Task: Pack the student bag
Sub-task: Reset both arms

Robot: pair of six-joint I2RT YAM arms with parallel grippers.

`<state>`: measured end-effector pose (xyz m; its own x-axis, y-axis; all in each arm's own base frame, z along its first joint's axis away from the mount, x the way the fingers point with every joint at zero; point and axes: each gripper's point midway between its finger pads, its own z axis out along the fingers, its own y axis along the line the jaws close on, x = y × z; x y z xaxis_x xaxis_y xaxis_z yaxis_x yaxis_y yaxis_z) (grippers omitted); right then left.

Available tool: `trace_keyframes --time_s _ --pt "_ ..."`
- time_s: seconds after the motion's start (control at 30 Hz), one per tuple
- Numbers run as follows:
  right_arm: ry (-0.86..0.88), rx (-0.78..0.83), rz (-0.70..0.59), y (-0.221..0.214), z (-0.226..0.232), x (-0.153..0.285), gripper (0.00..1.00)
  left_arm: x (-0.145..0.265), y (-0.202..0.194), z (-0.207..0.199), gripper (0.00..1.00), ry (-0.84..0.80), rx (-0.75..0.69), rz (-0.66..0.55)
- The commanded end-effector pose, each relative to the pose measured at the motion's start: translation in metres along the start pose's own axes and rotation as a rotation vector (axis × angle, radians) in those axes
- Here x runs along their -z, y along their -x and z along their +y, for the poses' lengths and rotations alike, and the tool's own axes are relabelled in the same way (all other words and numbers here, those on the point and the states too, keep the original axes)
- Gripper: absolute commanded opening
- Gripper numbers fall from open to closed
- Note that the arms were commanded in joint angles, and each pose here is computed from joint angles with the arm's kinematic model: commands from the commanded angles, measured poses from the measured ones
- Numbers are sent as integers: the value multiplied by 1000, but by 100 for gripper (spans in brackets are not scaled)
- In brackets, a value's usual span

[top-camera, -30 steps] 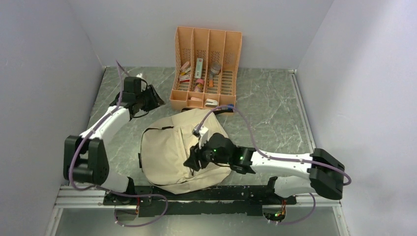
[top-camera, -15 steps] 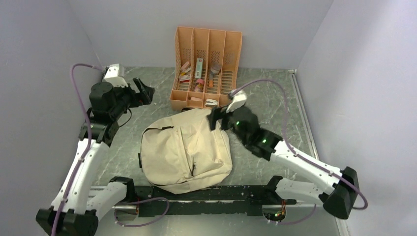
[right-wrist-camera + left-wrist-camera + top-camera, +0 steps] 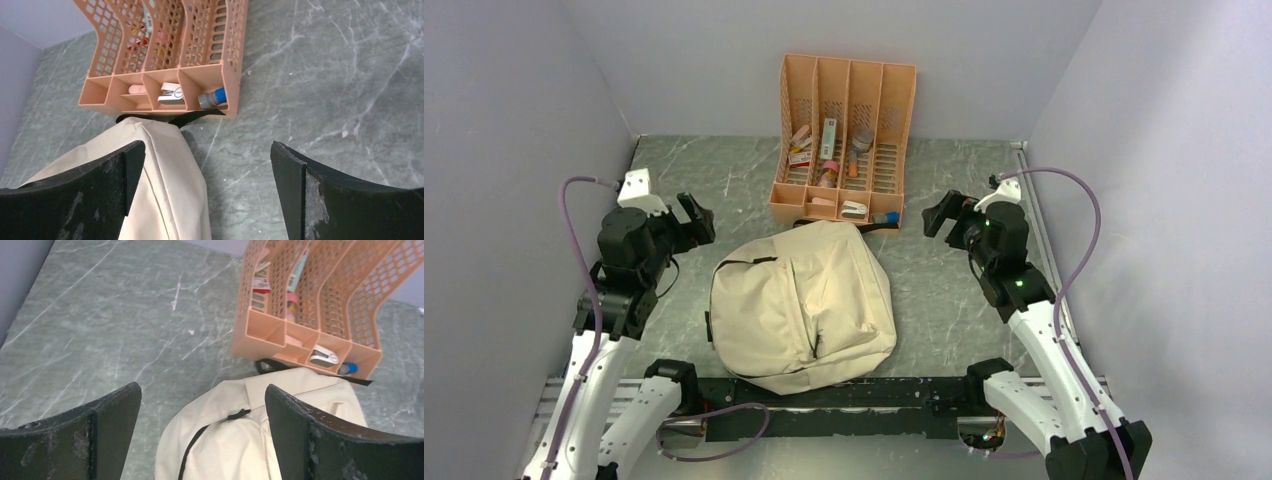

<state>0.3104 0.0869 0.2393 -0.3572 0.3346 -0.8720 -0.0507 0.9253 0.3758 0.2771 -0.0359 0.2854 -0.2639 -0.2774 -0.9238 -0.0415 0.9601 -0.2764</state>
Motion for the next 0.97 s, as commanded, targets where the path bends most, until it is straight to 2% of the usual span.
trace_keyframes --time_s 0.0,0.07,0.27,0.4,0.67,0.93 --pt "-95 -27 20 -5 -17 5 100 0 -14 26 97 118 -7 -4" --pt "-115 -22 16 -6 -21 4 100 -2 -22 31 97 126 -10 -16" --pt "-60 7 -16 -4 -11 4 100 -2 -12 42 97 188 -18 -62" --pt "-79 24 9 -3 -12 1 100 -4 -19 43 97 195 -21 -30" --pt "-75 35 -52 5 -13 6 100 -12 -18 44 97 203 -42 -32" --pt "-35 43 -48 1 -7 2 100 -15 -20 43 97 201 -42 -12"
